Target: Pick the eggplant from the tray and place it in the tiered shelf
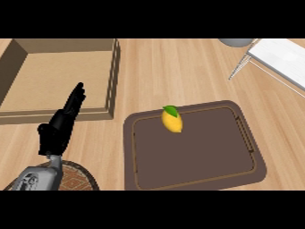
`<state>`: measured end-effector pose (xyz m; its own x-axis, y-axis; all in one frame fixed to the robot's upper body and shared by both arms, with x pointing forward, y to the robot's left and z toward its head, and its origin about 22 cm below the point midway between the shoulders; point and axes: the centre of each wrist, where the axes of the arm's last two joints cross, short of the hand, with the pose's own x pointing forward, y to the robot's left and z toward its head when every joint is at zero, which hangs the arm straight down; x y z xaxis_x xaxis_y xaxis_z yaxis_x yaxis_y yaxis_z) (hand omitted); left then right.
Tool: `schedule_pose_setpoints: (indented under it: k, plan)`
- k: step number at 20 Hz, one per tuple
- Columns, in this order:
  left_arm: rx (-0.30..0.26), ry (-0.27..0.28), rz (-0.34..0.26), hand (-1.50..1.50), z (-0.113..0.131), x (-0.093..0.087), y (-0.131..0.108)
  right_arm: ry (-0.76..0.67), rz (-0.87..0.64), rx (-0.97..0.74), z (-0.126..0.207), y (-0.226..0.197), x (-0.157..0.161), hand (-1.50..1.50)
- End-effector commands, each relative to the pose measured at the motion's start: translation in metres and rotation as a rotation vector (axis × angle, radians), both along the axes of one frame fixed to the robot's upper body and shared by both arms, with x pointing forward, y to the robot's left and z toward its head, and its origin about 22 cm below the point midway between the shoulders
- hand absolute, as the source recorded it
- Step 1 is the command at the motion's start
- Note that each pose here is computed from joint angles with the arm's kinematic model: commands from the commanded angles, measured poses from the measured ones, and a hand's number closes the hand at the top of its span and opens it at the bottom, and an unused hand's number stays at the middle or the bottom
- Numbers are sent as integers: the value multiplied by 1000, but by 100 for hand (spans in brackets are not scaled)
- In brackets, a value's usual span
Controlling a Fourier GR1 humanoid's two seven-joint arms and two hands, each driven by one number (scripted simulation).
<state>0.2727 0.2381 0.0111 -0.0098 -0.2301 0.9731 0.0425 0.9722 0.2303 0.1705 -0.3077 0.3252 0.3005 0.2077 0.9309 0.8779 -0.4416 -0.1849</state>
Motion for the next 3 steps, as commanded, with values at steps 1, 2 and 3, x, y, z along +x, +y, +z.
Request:
schedule_pose_setpoints:
  k: [1,2,3]
  plan:
    - [-6,32,3,0,-11,-4,-6,5,48,134,-16,25,-55,-150]
    - [-1,26,10,0,-7,-7,-3,18,47,104,-18,28,-70,-150]
    - [-5,10,3,0,12,6,5,29,49,127,-23,35,-77,-150]
